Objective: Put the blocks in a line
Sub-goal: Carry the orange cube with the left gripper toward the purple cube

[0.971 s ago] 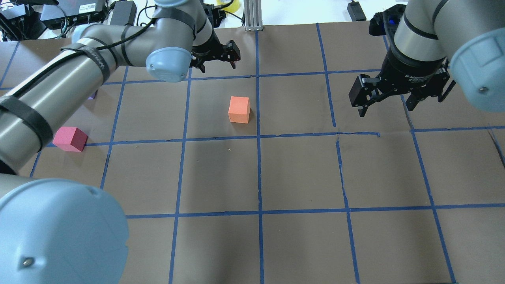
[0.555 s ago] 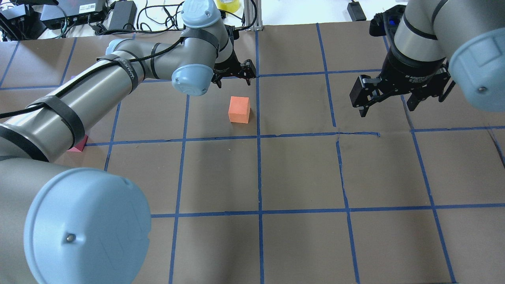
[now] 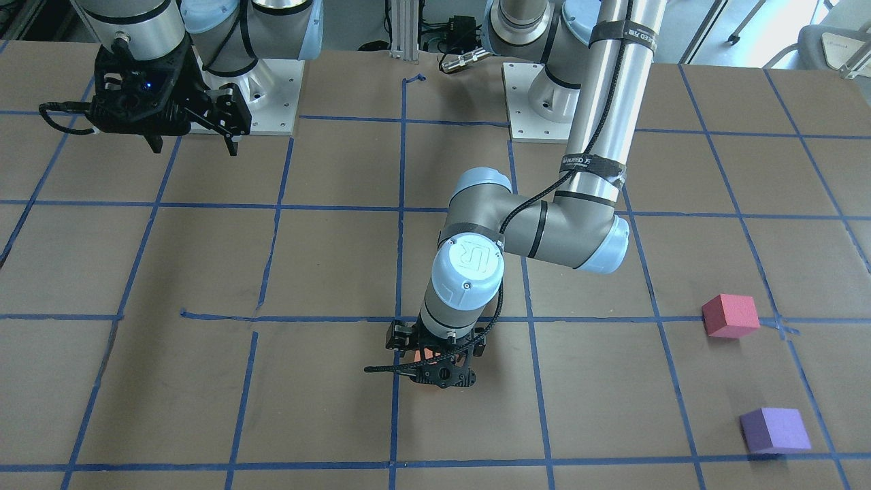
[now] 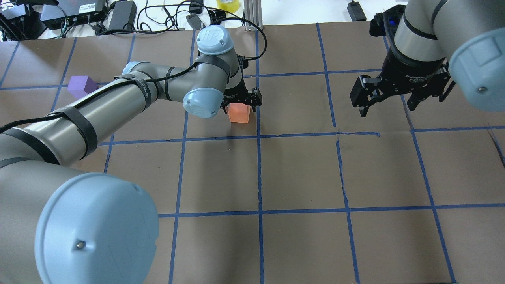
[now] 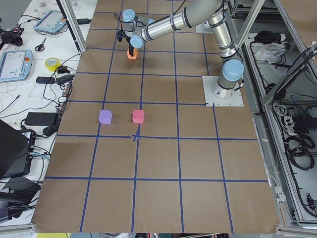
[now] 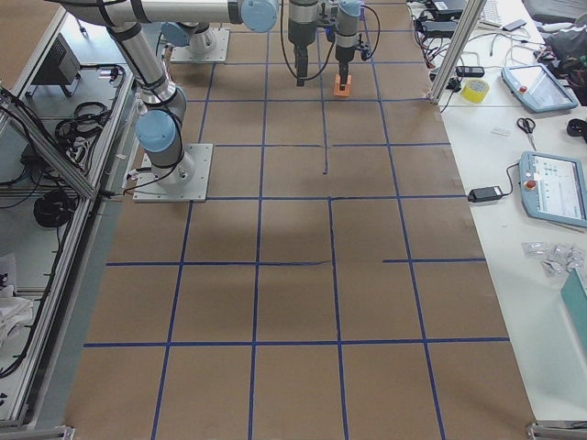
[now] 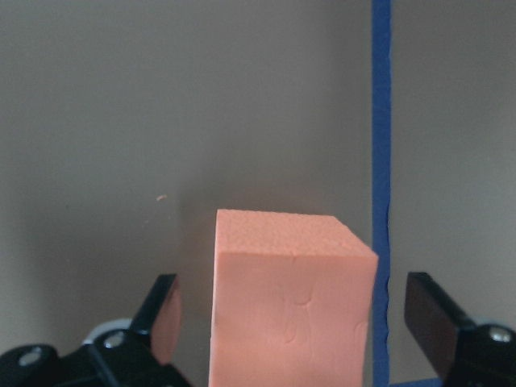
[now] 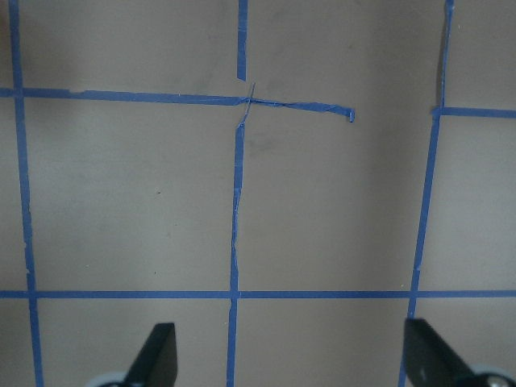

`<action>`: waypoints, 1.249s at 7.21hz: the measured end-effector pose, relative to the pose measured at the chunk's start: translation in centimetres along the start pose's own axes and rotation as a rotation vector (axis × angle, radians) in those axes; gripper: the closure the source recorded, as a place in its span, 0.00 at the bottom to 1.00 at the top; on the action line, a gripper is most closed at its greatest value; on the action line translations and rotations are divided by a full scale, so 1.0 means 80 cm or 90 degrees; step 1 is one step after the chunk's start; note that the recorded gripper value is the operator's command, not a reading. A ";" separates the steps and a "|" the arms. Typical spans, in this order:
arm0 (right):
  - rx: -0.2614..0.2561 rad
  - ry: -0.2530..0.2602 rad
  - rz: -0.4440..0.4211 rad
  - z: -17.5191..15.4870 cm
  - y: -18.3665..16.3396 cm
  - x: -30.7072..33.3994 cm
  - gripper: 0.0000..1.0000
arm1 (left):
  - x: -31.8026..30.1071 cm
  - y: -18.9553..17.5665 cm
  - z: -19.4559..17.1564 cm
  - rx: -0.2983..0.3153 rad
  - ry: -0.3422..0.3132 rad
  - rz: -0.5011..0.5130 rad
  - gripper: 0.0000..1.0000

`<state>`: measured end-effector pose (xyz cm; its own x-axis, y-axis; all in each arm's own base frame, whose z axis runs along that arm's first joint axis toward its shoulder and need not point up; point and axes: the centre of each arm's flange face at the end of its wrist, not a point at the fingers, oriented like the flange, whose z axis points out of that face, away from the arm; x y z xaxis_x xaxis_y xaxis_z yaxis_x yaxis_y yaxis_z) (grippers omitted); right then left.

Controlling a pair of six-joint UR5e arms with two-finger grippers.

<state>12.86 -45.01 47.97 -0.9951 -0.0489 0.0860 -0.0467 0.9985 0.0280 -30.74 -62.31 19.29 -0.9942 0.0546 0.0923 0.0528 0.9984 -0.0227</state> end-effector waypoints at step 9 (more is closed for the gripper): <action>0.001 -0.002 -0.002 0.000 0.000 -0.002 0.00 | -0.284 -0.049 -0.168 0.095 -0.022 -0.090 1.00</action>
<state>12.98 -45.00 47.98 -0.9952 -0.0518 0.0828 -0.0498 0.9984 0.0260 -7.07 -67.22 30.68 -0.9934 -0.0893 0.0716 -0.0998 0.9822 -0.1591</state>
